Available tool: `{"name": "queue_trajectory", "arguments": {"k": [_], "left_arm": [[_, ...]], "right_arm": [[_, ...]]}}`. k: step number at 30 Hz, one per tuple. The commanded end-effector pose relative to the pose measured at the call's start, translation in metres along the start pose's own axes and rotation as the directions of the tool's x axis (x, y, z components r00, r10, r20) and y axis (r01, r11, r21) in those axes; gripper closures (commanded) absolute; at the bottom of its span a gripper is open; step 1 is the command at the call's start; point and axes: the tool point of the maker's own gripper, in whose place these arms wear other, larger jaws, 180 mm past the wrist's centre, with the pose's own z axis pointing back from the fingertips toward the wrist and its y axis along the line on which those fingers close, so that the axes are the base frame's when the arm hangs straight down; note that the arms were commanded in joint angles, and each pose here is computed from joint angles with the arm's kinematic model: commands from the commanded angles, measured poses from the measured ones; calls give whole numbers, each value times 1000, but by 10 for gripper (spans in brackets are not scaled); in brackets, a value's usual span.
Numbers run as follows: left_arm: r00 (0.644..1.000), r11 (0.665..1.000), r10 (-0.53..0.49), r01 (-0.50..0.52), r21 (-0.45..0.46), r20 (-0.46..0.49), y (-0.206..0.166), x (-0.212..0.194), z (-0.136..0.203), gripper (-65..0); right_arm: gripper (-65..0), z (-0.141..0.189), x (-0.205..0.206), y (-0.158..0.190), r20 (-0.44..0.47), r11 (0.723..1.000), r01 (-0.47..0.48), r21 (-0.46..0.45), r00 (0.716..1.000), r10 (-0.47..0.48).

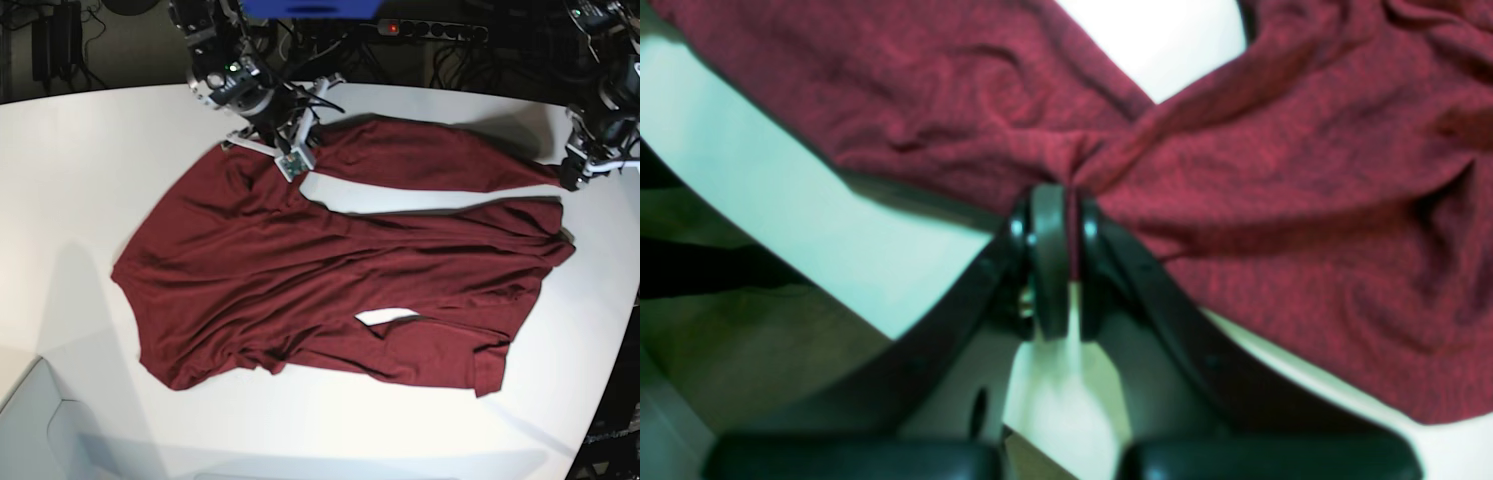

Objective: Layout the t-shirt on the table in an organized manner, then fold the t-shirt properly
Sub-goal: 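Grasp the sleeve cuff with the left gripper while the right holds the shoulder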

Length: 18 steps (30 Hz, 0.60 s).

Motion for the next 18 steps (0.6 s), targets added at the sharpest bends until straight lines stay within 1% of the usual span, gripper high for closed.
{"name": "queue_trajectory", "arguments": {"k": [1,3,8,11,13,18], "left_arm": [[1000,1000,17,-17,-18,3,-6,5,3,0],[1000,1000,17,-17,-18,3,-6,5,3,0],[1000,1000,17,-17,-18,2,-6,4,2,0],[1000,1000,17,-17,-18,2,-6,4,2,0],[1000,1000,18,-17,-17,4,-6,5,3,0],[1000,1000,18,-18,-17,6,-6,6,3,0]], "right_arm": [[0,3,12,3,43,1000,-5,10,999,5],[-35,3,12,3,43,1000,-5,10,999,5],[-173,3,11,2,40,1000,-3,9,999,3],[-236,4,10,2,39,1000,-1,8,999,0],[-257,5,8,4,39,1000,3,10,999,-3],[-259,15,16,0,66,1000,-24,-3,997,24]]}}
